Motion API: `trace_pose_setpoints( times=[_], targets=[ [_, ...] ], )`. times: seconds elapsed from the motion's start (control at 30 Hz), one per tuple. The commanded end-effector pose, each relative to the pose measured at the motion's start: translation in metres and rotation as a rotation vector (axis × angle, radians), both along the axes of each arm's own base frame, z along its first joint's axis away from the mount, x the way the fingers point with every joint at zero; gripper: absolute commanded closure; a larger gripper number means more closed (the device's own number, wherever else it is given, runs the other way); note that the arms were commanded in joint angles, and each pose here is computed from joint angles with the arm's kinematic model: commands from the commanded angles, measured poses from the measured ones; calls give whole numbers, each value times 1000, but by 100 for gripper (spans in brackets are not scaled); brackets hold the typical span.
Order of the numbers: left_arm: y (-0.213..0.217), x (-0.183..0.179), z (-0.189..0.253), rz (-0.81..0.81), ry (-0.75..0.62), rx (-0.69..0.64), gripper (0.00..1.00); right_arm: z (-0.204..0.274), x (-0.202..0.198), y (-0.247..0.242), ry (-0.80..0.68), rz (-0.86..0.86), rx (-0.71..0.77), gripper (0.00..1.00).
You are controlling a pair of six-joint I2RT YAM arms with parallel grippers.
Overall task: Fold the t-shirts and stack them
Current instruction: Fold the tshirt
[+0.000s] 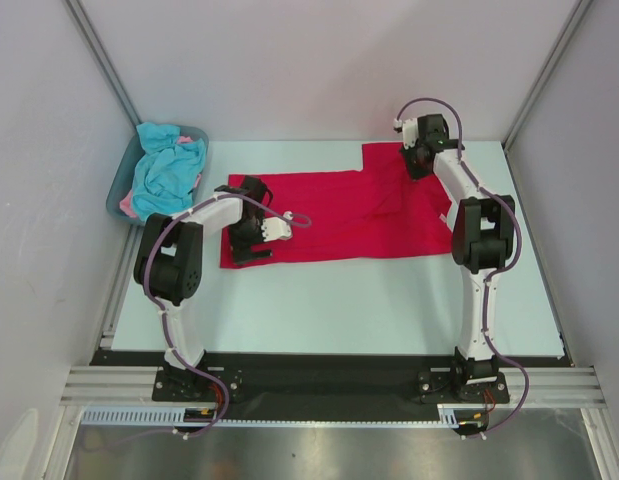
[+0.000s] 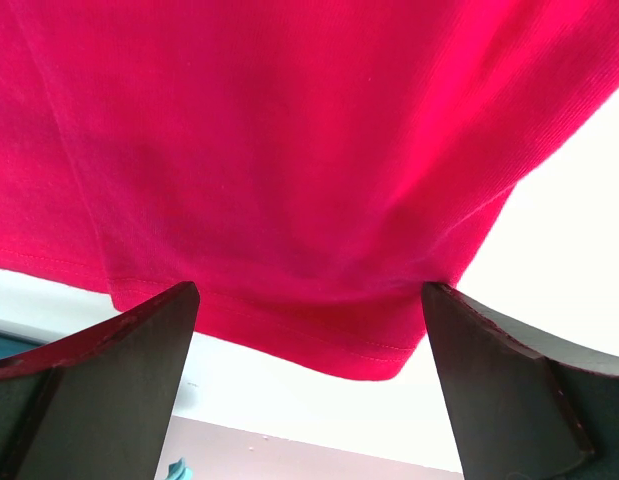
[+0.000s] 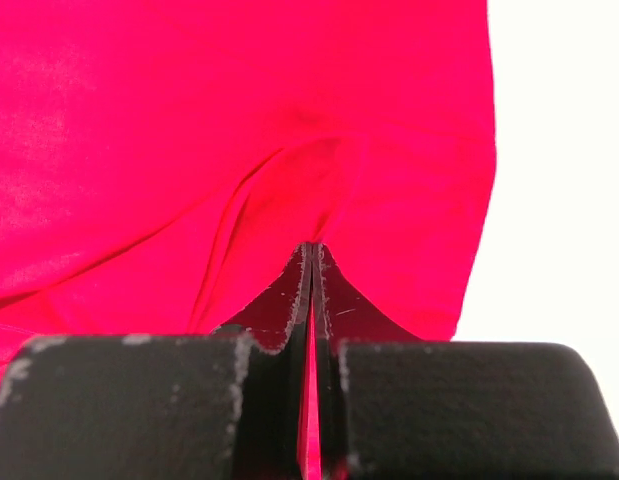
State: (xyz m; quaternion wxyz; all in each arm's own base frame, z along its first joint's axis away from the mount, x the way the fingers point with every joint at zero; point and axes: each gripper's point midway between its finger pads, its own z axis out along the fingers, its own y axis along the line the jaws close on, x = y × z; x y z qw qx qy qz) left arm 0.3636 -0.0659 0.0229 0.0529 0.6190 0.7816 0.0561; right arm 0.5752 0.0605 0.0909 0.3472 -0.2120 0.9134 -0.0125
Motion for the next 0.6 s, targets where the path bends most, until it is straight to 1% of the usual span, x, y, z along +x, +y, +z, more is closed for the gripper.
trace_pose_setpoints(
  times=[0.0, 0.27, 0.57],
  targets=[
    [-11, 6, 14, 0, -39, -39, 0, 62, 21, -4, -164, -17, -12, 100],
    [-13, 6, 15, -3, -39, -39, 0, 83, 30, -2, -225, -26, -17, 100],
    [-14, 7, 15, -1, -40, -42, 0, 95, 34, 4, -256, -23, -6, 100]
  ],
)
